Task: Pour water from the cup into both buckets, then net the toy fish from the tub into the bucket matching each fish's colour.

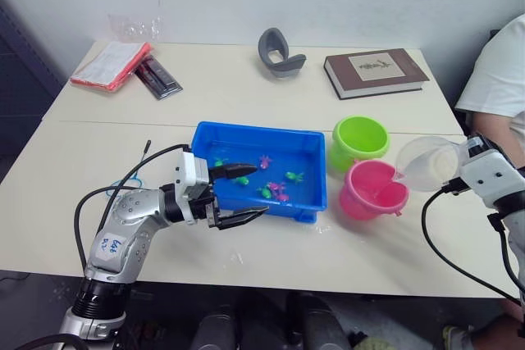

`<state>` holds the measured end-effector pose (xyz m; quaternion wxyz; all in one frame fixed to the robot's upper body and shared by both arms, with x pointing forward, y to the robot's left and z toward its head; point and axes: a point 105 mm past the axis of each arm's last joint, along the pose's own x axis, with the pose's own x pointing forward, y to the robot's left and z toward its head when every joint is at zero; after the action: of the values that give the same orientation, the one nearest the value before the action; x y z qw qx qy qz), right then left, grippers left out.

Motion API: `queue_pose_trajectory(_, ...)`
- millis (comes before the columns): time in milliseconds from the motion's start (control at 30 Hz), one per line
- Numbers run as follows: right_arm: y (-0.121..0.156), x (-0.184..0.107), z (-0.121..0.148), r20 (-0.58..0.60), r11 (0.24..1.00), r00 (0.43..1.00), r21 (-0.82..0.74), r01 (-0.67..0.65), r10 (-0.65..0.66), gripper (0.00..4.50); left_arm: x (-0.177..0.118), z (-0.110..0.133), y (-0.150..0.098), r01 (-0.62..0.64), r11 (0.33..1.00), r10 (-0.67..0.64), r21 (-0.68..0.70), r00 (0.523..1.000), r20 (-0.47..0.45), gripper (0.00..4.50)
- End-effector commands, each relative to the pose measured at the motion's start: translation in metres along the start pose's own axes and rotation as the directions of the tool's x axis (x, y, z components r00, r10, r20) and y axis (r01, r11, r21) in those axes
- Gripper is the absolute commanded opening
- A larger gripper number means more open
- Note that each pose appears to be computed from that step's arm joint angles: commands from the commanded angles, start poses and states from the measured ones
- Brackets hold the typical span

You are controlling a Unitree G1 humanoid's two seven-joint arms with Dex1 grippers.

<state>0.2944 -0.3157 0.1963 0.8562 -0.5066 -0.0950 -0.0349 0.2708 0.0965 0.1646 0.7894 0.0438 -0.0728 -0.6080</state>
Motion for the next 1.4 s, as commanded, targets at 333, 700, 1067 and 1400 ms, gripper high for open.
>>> queue_pose_trajectory(333, -0.019, 0.002, 0.014, 0.090, 0.989, 0.993, -0.117, 0.086, -0.076, 0.09, -0.003, 0.009, -0.004, -0.019, 0.998, 0.019, 0.052, 1.000, 0.005, 4.50)
queue_pose_trajectory(700, -0.018, 0.002, 0.020, 0.108, 0.983, 0.990, -0.144, 0.110, -0.095, 0.09, -0.004, 0.008, -0.005, -0.028, 0.998, 0.028, 0.051, 1.000, 0.004, 4.50)
queue_pose_trajectory(1067, -0.018, 0.004, 0.031, 0.152, 0.975, 0.984, -0.183, 0.124, -0.096, 0.09, -0.004, 0.007, -0.003, -0.027, 0.998, 0.027, 0.056, 1.000, 0.004, 4.50)
queue_pose_trajectory(1400, -0.018, 0.006, 0.040, 0.189, 0.964, 0.978, -0.230, 0.135, -0.091, 0.09, -0.002, 0.007, 0.000, -0.030, 0.997, 0.029, 0.068, 1.000, 0.009, 4.50)
